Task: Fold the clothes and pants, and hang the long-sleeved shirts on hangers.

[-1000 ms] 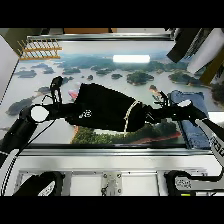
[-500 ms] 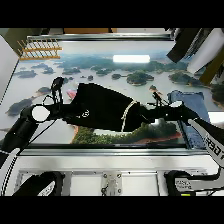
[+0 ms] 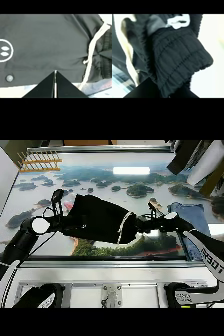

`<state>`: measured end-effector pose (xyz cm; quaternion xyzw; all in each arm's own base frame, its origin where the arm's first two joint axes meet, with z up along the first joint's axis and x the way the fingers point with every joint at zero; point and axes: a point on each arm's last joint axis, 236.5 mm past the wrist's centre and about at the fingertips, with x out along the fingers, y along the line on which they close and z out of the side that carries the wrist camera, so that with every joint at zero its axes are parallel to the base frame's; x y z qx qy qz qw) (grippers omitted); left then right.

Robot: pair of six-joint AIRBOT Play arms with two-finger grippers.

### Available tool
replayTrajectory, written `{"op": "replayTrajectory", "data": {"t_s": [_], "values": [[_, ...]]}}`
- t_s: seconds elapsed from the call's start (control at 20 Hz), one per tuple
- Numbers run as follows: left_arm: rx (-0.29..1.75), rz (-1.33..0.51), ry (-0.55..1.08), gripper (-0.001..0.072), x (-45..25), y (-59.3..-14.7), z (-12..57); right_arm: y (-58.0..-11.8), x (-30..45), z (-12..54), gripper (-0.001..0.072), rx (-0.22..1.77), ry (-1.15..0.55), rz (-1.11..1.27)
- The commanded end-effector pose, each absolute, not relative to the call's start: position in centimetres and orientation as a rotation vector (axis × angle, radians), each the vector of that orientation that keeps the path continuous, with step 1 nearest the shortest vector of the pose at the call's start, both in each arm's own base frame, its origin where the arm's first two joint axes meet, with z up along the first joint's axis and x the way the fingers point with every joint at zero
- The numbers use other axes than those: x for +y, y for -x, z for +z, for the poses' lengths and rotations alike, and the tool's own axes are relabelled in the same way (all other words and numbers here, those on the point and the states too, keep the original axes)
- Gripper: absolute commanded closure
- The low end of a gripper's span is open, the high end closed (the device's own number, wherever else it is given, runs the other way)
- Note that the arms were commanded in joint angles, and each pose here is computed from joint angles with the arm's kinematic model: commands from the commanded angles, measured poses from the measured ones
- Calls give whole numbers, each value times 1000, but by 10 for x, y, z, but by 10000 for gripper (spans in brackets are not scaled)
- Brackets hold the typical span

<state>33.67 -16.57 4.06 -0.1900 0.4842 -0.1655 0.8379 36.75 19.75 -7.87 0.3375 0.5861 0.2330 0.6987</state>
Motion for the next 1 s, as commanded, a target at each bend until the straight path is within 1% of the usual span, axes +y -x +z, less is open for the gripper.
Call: {"op": "replayTrajectory", "data": {"t_s": [0.0,0.05,0.15,0.2,0.3,0.45,0.6,0.8,0.95], "values": [[1026,-350,401,681,-166,-336,40,-413,175,-27,688,1146,-766,481],[1026,-350,401,681,-166,-336,40,-432,151,-3,688,1082,-766,433],[1026,-350,401,681,-166,-336,40,-463,77,49,689,949,-768,260],[1026,-350,401,681,-166,-336,40,-470,34,76,689,875,-781,161],[1026,-350,401,682,-166,-336,40,-463,-41,123,688,728,-812,7],[1026,-350,401,681,-166,-336,40,-423,-124,164,689,594,-826,-186],[1027,-350,401,682,-166,-336,40,-370,-180,172,688,569,-825,-388],[1027,-350,401,682,-166,-336,39,-298,-207,144,689,615,-833,-629],[1027,-350,400,681,-166,-336,39,-249,-180,97,688,757,-867,-696]]}}
